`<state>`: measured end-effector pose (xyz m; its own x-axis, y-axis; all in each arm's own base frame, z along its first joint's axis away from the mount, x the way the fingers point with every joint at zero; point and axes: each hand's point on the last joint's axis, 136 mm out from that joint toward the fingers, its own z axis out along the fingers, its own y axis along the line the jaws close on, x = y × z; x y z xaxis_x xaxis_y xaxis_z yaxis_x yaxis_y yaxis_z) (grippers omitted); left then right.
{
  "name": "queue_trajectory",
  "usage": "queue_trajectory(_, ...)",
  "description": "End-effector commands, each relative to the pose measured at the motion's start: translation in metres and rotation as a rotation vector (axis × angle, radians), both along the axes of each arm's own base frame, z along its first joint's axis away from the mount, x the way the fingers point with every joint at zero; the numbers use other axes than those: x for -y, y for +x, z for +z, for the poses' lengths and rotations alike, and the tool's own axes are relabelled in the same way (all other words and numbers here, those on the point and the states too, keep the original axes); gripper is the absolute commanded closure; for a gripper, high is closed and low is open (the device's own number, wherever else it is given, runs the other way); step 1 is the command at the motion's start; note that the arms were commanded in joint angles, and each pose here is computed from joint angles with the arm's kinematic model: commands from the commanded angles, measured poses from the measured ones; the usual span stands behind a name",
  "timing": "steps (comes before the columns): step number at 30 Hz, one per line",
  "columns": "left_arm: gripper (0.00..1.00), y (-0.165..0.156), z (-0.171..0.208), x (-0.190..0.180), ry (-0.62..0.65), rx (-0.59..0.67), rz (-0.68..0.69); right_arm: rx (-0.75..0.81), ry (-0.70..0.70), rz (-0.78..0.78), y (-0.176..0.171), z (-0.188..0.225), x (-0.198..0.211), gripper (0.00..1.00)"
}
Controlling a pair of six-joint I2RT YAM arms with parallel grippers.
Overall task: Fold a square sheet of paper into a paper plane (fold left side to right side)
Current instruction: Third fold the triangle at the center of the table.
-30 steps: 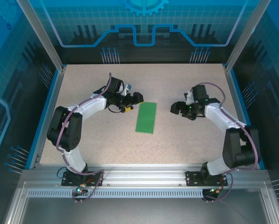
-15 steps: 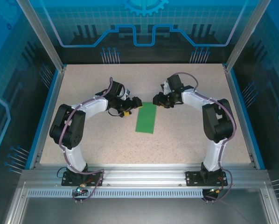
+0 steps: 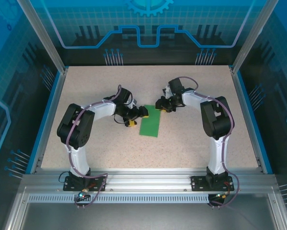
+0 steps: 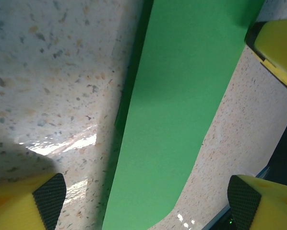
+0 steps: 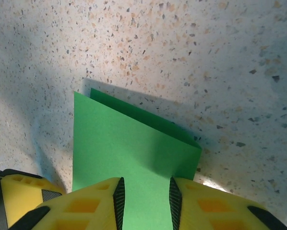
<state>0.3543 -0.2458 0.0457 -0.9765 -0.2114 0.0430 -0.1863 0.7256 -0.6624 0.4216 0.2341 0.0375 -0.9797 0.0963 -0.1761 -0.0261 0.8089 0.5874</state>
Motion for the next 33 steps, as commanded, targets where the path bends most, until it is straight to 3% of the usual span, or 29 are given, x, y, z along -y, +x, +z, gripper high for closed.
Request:
queue_trajectory(1, 0.09, -0.004, 0.003, 0.011, -0.02, -0.026, -0.041, 0.002, 0.009, 0.034, 0.001, 0.0, -0.011, 0.68)
queue_trajectory(9, 0.11, -0.009, -0.004, 0.021, -0.02, -0.051, -0.068, -0.002, -0.007, 0.038, 0.0, -0.004, -0.009, 0.68)
queue_trajectory(14, 0.18, -0.01, -0.004, 0.026, -0.025, -0.05, -0.075, -0.004, -0.009, 0.04, -0.001, -0.006, -0.01, 0.69)
queue_trajectory(23, 0.42, -0.011, -0.005, 0.029, -0.022, -0.059, -0.073, 0.019, -0.02, 0.045, 0.0, -0.002, -0.008, 0.68)
queue_trajectory(27, 0.58, -0.012, -0.005, 0.029, -0.02, -0.062, -0.068, 0.046, -0.032, 0.052, 0.002, 0.003, -0.006, 0.66)
queue_trajectory(33, 0.81, -0.013, -0.008, 0.031, -0.017, -0.072, -0.056, 0.117, -0.052, 0.054, 0.004, 0.015, -0.001, 0.55)
